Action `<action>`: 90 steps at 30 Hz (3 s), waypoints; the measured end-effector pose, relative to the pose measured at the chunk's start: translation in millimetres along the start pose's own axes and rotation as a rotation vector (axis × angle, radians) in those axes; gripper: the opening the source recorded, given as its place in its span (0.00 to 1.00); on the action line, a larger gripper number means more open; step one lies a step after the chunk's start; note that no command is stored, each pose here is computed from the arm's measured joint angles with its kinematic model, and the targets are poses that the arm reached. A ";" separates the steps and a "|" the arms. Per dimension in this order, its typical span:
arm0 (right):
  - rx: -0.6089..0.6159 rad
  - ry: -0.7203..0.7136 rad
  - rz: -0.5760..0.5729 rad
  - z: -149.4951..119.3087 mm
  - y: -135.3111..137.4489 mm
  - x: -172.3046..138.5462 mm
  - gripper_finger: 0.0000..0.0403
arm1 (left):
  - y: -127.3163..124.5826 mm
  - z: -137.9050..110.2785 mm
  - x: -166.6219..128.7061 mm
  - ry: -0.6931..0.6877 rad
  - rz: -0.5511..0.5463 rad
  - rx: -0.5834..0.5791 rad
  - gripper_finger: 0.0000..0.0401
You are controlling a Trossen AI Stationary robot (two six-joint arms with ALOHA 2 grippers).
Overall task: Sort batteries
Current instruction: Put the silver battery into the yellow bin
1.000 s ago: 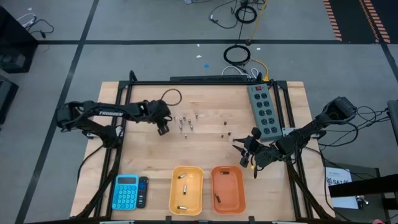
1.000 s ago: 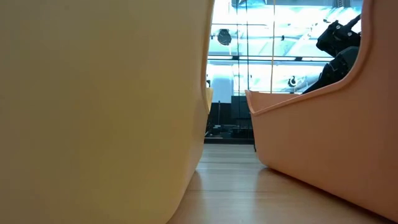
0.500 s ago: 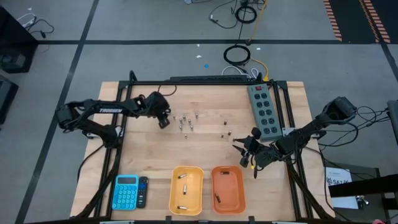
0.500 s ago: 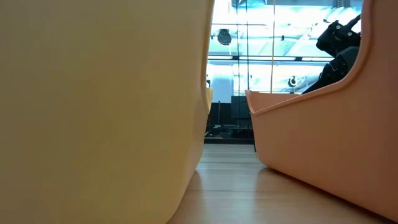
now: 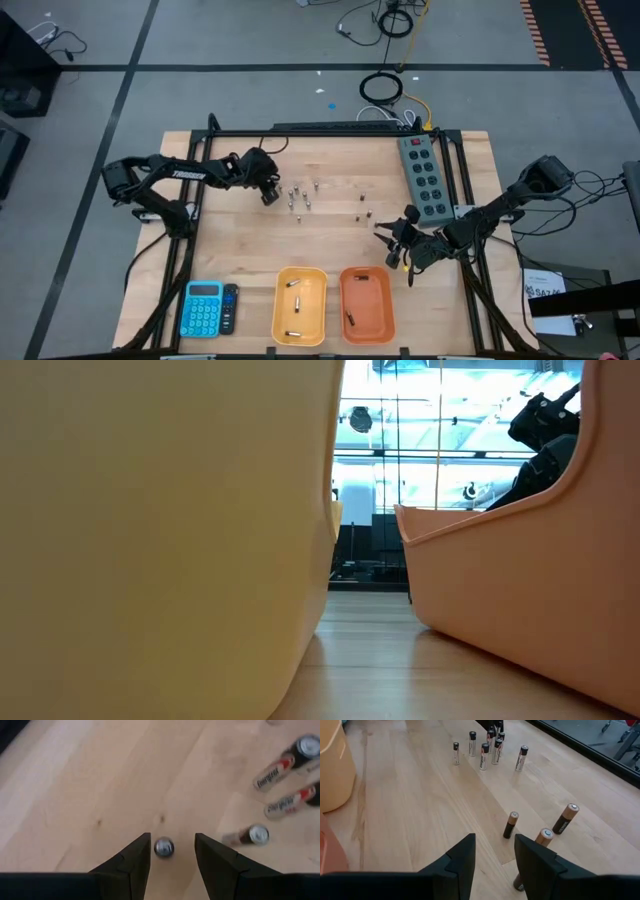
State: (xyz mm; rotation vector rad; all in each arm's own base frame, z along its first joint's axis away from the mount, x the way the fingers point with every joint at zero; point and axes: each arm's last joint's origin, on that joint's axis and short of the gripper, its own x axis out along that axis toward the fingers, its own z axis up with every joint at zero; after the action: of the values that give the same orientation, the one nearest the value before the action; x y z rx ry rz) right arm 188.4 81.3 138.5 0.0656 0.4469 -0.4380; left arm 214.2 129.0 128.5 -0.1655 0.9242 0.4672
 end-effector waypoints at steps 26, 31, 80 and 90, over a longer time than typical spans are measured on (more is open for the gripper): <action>0.018 -0.003 -0.007 0.1 -0.3 0.1 0.32 | 1.9 28.4 -48.6 -0.324 -0.179 0.088 0.09; 0.020 -0.011 -0.021 0.3 -0.7 0.1 0.32 | -30.2 34.3 -90.1 -0.469 -0.779 0.195 0.09; 0.047 -0.006 -0.023 1.1 -2.3 2.1 0.32 | -145.5 -27.3 -112.9 -0.304 -0.182 0.292 0.37; 0.037 -0.002 -0.016 1.0 -2.1 2.1 0.32 | -88.4 -56.7 -66.3 -0.268 -0.040 0.009 0.37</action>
State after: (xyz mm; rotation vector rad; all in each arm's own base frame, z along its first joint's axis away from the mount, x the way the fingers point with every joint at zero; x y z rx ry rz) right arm 189.6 78.4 138.5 0.0979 0.4380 -0.4625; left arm 179.3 10.6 142.2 -0.1093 0.6591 0.4358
